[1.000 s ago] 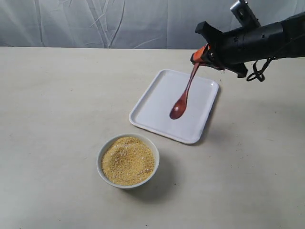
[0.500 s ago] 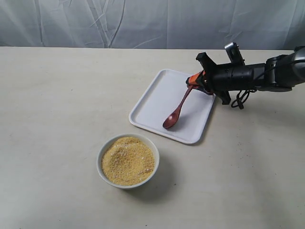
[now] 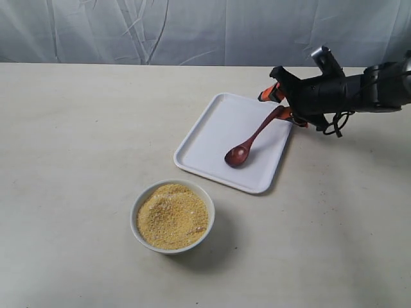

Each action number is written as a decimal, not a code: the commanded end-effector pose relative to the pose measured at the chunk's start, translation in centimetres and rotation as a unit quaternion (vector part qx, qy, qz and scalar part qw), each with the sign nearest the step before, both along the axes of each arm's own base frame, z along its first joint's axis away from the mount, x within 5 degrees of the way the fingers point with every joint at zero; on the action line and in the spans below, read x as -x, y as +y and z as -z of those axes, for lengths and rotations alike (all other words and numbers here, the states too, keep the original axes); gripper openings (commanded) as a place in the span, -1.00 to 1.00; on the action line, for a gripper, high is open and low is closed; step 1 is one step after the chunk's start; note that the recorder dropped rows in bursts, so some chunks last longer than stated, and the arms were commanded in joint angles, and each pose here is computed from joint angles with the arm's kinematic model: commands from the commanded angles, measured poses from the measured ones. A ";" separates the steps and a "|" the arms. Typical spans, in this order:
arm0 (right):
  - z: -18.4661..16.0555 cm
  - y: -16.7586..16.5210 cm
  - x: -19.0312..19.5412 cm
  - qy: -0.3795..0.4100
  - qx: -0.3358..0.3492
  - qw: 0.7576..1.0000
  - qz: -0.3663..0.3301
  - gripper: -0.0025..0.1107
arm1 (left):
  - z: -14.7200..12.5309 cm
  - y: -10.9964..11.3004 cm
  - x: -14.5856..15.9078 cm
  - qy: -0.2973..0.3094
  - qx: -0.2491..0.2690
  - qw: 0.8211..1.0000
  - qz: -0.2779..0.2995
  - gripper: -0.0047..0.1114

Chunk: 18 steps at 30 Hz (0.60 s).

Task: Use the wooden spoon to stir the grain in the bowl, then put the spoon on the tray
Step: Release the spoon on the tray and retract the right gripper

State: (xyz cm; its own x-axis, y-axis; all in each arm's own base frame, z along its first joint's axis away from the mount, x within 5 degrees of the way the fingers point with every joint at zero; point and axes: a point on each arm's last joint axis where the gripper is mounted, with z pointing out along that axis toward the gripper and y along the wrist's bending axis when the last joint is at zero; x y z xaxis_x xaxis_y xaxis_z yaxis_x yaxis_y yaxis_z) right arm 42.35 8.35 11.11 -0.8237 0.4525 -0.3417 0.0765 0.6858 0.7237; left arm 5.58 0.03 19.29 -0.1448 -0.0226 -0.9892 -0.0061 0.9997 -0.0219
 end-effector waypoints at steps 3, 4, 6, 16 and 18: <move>-2.2 -0.6 0.3 -0.011 0.052 0.999 -0.011 0.05 | 0.0 0.0 0.0 -0.004 0.000 1.000 0.001 -0.92; -2.3 -0.5 0.3 -0.010 0.049 0.999 -0.014 0.05 | 0.0 0.0 0.0 -0.004 0.000 1.000 0.001 -0.92; -2.2 -0.1 0.4 -0.009 0.054 0.998 -0.014 0.05 | 0.0 0.0 0.0 -0.004 0.000 1.000 0.001 -0.92; -2.3 -1.0 1.0 0.022 0.121 0.992 -0.022 0.05 | 0.0 0.0 0.0 -0.004 0.000 1.000 0.001 -0.92; -2.9 -1.3 1.2 0.030 0.134 0.990 -0.020 0.05 | 0.0 0.0 0.0 -0.004 0.000 1.000 0.001 -0.92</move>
State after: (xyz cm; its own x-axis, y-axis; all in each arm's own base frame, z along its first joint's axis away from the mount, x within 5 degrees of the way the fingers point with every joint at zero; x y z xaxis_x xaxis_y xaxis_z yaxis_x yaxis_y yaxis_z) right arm 41.24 7.81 12.59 -0.8658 0.3280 -0.3780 0.0770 0.8336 0.5469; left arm 5.58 0.03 19.29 -0.1448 -0.0226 -0.9892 -0.0061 0.9997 -0.0219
